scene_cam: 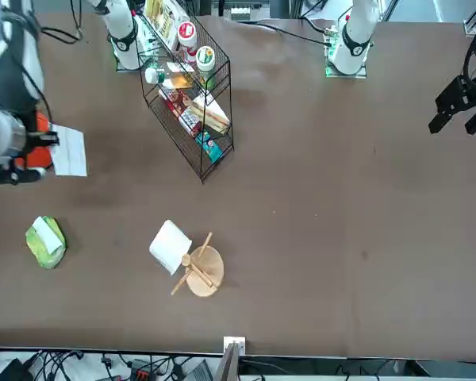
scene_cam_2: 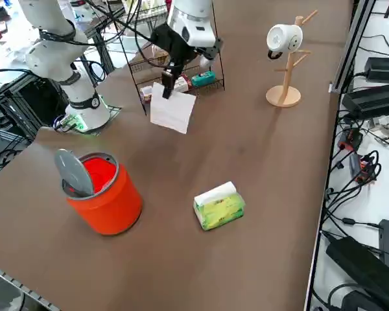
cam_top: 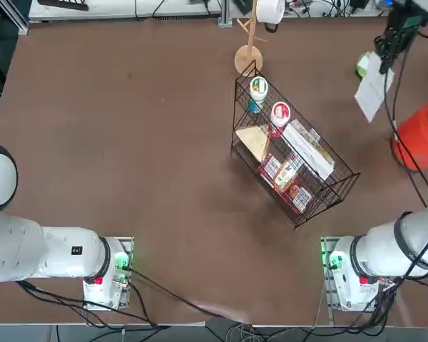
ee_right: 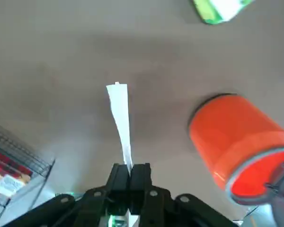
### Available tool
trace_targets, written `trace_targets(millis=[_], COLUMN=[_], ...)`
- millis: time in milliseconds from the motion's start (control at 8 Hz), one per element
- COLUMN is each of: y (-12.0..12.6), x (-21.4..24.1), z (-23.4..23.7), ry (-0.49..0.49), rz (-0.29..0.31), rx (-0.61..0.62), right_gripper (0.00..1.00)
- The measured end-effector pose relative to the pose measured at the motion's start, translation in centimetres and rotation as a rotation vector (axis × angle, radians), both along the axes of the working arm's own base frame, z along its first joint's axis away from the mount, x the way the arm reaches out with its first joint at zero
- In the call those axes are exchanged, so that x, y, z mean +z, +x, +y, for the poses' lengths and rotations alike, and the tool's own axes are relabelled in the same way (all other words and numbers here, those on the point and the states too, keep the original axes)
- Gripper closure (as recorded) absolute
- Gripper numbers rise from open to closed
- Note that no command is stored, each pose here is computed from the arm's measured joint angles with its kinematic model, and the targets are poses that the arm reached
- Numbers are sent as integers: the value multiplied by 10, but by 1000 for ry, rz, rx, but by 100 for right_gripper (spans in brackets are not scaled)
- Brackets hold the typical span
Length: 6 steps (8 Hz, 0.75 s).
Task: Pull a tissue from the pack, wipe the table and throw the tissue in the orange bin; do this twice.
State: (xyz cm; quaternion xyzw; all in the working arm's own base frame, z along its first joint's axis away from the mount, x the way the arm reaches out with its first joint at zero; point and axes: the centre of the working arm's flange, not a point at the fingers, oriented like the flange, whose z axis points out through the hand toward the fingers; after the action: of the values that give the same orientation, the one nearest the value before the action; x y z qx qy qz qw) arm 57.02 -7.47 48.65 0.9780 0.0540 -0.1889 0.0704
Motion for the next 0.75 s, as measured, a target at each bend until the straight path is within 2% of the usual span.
trace_targets(millis=[250, 750], y=[-11, -39], x=[28, 45], z=[-44, -140], ry=[-16, -20], rz=[4, 33], rx=[49, 150], right_gripper=[98, 98])
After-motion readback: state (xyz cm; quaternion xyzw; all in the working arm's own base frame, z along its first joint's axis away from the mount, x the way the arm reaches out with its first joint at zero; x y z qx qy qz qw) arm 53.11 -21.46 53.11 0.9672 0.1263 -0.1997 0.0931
